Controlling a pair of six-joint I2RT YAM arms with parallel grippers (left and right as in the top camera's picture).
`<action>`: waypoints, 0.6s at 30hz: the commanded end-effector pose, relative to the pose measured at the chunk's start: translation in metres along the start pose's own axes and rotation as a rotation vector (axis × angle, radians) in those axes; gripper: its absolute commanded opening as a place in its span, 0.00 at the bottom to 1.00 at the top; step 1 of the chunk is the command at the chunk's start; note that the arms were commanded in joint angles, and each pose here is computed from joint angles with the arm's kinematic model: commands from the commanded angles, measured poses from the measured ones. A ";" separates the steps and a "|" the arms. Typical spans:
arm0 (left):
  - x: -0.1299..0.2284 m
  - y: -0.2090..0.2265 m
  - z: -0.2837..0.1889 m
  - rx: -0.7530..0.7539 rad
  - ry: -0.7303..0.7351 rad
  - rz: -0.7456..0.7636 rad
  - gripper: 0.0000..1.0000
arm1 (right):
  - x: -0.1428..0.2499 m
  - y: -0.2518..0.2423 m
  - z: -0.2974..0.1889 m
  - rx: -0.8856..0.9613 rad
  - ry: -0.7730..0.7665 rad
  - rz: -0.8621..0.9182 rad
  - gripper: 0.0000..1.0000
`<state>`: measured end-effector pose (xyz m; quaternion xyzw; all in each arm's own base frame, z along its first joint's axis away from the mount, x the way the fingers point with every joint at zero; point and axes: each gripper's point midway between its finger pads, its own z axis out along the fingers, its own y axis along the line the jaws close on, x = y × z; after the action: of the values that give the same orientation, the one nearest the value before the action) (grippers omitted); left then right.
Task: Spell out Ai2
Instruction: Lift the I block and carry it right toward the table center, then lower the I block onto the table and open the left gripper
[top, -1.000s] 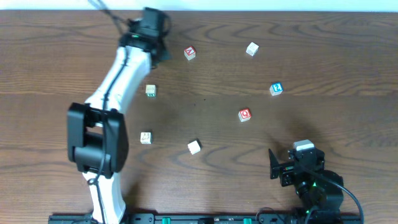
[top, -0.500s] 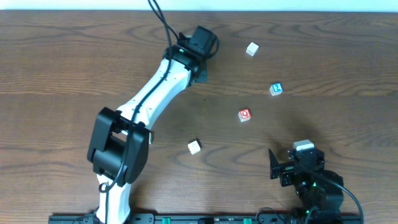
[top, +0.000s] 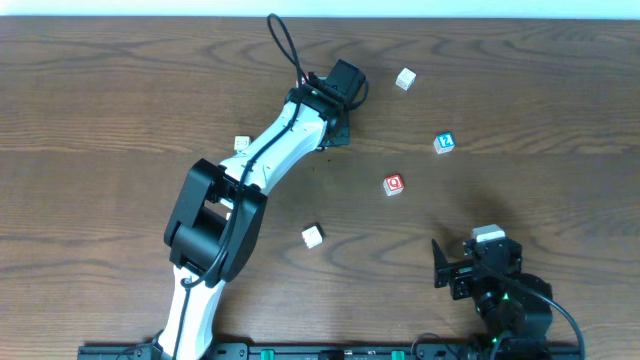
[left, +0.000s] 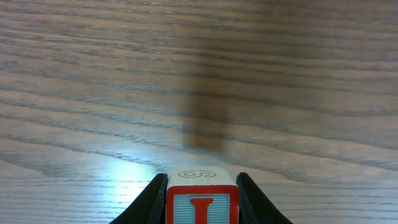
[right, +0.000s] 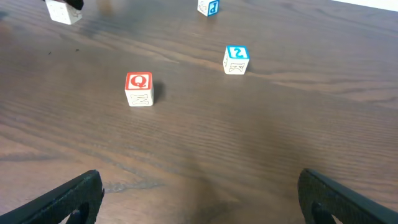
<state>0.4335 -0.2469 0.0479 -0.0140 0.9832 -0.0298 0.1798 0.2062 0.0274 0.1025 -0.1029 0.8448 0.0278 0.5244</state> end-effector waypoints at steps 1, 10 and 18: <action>0.008 -0.006 0.006 0.006 0.021 -0.025 0.06 | 0.002 0.001 0.001 -0.006 0.001 -0.007 0.99; 0.027 -0.018 0.006 -0.012 0.042 -0.025 0.06 | 0.002 0.001 0.001 -0.006 0.001 -0.008 0.99; 0.036 -0.012 0.007 -0.038 0.074 -0.030 0.06 | 0.002 0.001 0.001 -0.006 0.001 -0.007 0.99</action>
<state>0.4063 -0.2677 0.0423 -0.0223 0.9873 -0.0309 0.1545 0.2062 0.0274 0.1025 -0.1029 0.8448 0.0278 0.5244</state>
